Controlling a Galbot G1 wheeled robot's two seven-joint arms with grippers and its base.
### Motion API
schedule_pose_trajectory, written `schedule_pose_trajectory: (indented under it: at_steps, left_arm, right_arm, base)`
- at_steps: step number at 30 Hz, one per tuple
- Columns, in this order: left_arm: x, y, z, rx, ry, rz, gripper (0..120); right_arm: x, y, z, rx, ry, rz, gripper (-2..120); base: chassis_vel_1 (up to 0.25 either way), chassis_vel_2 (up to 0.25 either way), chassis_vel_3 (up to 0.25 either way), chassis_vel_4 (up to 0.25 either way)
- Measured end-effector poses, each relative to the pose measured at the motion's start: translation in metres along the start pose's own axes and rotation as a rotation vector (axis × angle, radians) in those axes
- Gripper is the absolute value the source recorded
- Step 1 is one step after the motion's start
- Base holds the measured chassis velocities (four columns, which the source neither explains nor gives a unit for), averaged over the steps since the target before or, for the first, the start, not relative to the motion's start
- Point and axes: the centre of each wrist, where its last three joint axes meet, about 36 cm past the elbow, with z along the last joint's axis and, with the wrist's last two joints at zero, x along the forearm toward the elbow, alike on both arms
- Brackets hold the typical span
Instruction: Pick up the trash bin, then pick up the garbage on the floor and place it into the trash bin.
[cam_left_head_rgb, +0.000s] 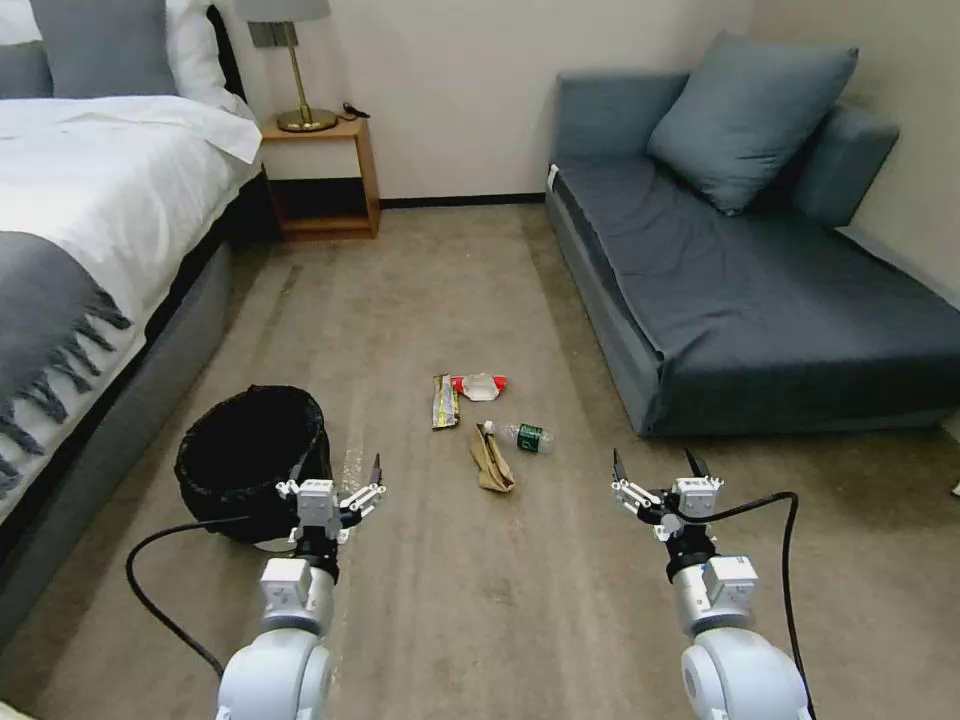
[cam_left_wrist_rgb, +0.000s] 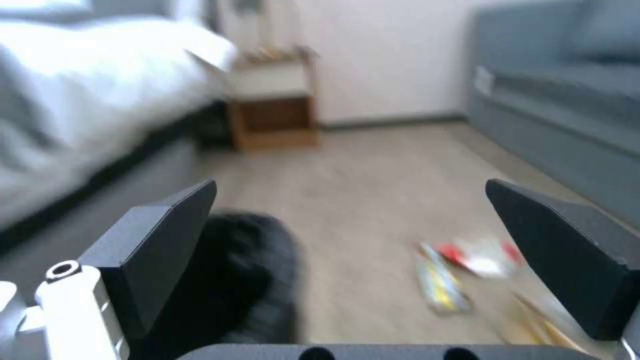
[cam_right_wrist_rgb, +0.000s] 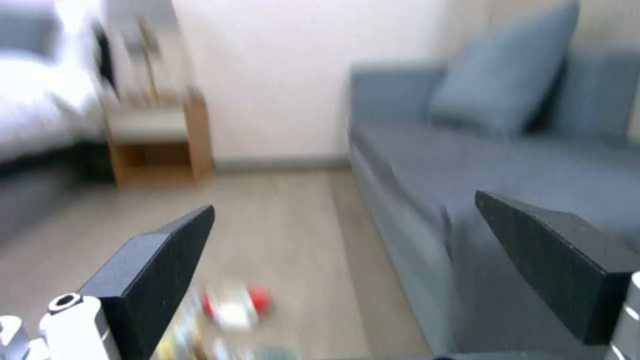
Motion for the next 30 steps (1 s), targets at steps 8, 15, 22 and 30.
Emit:
schedule_pose_trajectory:
  at_steps: [8,15,22,30]
  left_arm:
    - [0.026,0.031,-0.017,-0.048,-0.195,-0.201,100]
    - [0.025,0.031,-0.019,-0.053,-0.202,-0.177,100]
    - [0.019,0.029,-0.026,-0.074,-0.194,0.056,100]
    - [0.017,0.031,-0.027,-0.069,-0.191,0.07,100]
  right_arm:
    - [0.007,0.035,-0.022,-0.055,-0.122,0.029,100]
    - [0.004,0.035,-0.016,-0.048,-0.107,0.027,100]
    - [0.005,0.031,-0.013,-0.03,-0.088,0.022,100]
    - [0.009,0.027,-0.008,-0.021,-0.067,0.044,100]
  base:
    - [0.0,0.0,0.0,0.0]
    - [0.0,0.0,0.0,0.0]
    - [0.0,0.0,0.0,0.0]
    - [0.0,0.0,0.0,0.0]
